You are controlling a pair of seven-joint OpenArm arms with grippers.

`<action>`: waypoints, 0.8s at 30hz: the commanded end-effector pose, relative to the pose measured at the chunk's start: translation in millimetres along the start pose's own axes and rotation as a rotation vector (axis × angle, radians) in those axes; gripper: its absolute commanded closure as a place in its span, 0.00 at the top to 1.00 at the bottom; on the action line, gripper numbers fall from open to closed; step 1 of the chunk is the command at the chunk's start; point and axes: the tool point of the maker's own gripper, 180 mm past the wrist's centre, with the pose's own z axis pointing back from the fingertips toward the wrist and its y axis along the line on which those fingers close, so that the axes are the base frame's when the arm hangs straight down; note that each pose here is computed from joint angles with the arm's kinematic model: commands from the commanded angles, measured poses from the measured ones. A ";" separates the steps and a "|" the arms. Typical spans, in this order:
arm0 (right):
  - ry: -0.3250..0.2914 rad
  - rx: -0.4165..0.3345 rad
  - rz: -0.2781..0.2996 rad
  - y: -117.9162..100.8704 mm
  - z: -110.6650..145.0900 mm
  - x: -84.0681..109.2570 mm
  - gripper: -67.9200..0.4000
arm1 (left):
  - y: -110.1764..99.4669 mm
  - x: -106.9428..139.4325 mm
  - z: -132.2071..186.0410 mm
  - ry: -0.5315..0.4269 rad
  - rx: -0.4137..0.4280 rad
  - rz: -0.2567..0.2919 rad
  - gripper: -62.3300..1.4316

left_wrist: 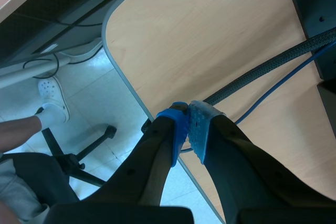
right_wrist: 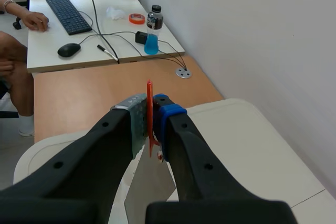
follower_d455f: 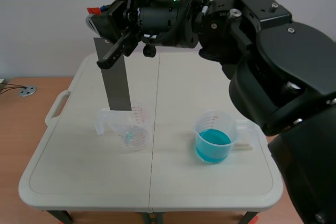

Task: Hold the metal plate by the orange handle, dip it into the blue solution, take it out and point at it, then put the plate back in the beaker on the left.
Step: 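Put the plate into the left beaker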

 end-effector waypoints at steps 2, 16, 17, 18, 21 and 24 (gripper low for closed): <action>-0.046 0.002 -0.008 -2.5 -3.7 12.2 0.02 | 0.9 -0.7 1.8 -0.002 0.000 -0.008 0.06; 0.010 0.009 -0.128 1.5 -15.7 -25.3 0.02 | 0.9 -0.7 1.8 -0.002 0.000 -0.008 0.06; 0.014 0.007 -0.138 1.7 -16.7 -28.0 0.02 | 0.9 -0.7 1.8 -0.002 0.000 -0.008 0.06; 0.020 0.002 -0.148 1.5 -17.3 -31.4 0.02 | 0.9 -0.7 1.8 -0.002 0.000 -0.008 0.06; 0.030 -0.025 -0.189 -0.2 -17.1 -40.3 0.02 | 0.9 -0.7 1.8 -0.002 0.000 -0.008 0.06; 0.033 -0.026 -0.223 3.2 -16.3 -47.1 0.02 | 0.9 -0.7 1.8 -0.002 0.000 -0.008 0.06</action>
